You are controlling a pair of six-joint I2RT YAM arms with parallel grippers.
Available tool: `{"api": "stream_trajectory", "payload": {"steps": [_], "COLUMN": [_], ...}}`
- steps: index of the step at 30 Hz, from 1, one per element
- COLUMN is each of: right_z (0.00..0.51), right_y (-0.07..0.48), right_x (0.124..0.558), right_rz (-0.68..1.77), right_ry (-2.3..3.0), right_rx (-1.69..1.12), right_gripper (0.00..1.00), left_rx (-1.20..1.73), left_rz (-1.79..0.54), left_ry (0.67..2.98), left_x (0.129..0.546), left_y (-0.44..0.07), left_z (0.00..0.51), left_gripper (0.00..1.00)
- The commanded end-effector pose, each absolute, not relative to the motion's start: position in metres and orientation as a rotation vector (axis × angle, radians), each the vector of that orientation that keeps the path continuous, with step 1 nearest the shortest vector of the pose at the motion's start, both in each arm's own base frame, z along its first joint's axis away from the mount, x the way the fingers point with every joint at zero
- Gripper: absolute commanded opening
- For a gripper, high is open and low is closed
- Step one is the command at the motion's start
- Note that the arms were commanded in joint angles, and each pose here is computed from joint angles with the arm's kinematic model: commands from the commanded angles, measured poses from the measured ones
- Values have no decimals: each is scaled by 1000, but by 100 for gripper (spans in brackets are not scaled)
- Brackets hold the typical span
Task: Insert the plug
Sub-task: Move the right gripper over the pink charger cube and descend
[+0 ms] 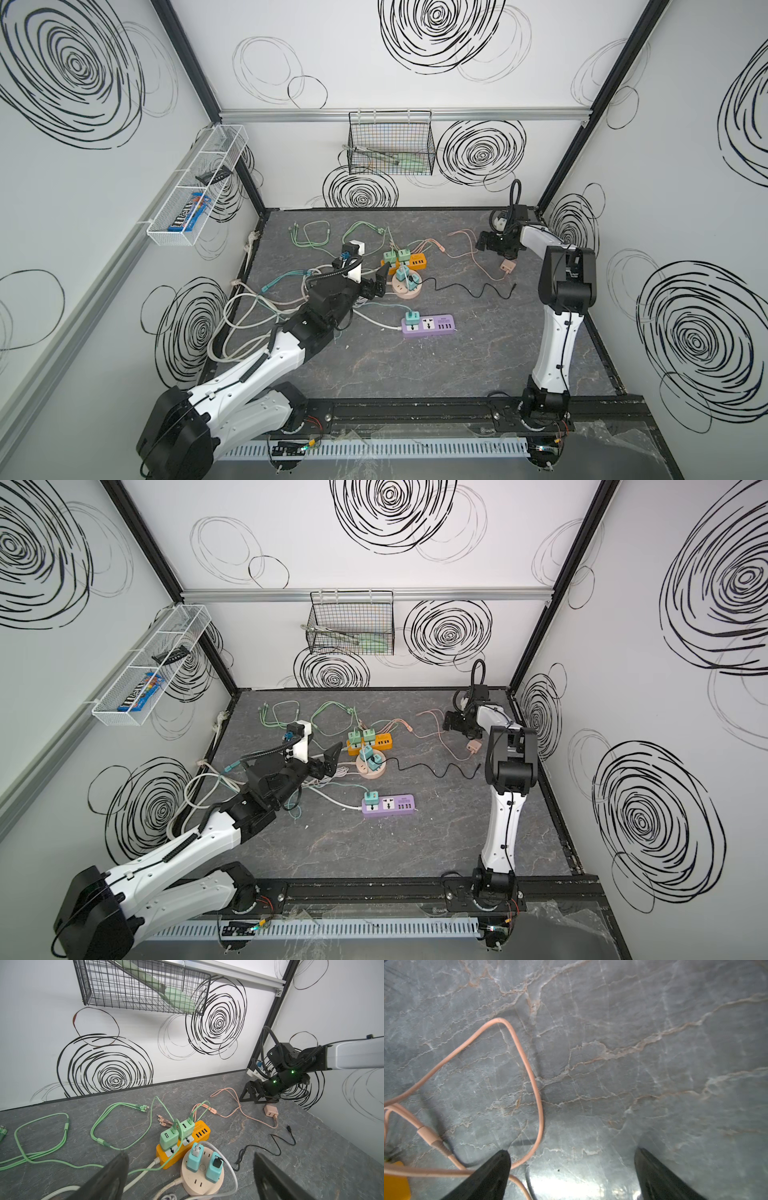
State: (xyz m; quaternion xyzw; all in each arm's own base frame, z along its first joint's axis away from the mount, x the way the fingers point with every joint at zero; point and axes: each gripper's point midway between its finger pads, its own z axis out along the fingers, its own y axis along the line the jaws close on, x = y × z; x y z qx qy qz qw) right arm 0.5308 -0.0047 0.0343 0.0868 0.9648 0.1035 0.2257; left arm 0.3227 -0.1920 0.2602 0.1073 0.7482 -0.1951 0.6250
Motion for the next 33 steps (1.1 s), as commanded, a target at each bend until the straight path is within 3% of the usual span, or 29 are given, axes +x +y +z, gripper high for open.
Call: {"api": "stream_trajectory", "payload": {"steps": [1,16,27,33], "right_z": [24,28,28,38], "right_y": [-23,-56,-6,47], "right_x": [515,462,391,365], "right_rz": [159,-11,293,522], "right_ry": [2719,2760,2769,2750], "right_rx": [285,421,476,418], "right_gripper": [97,97,97,97], "left_rx": [227,248,236,232], "left_rz": [-476,-467,-487,-486], "left_ry": [1684,1725,1744,1753], "left_x": [328,334,338,339], "left_y": [-195,-201,-205,-205], "left_z": [276,271,265,261], "left_gripper": [96,96,96,96]}}
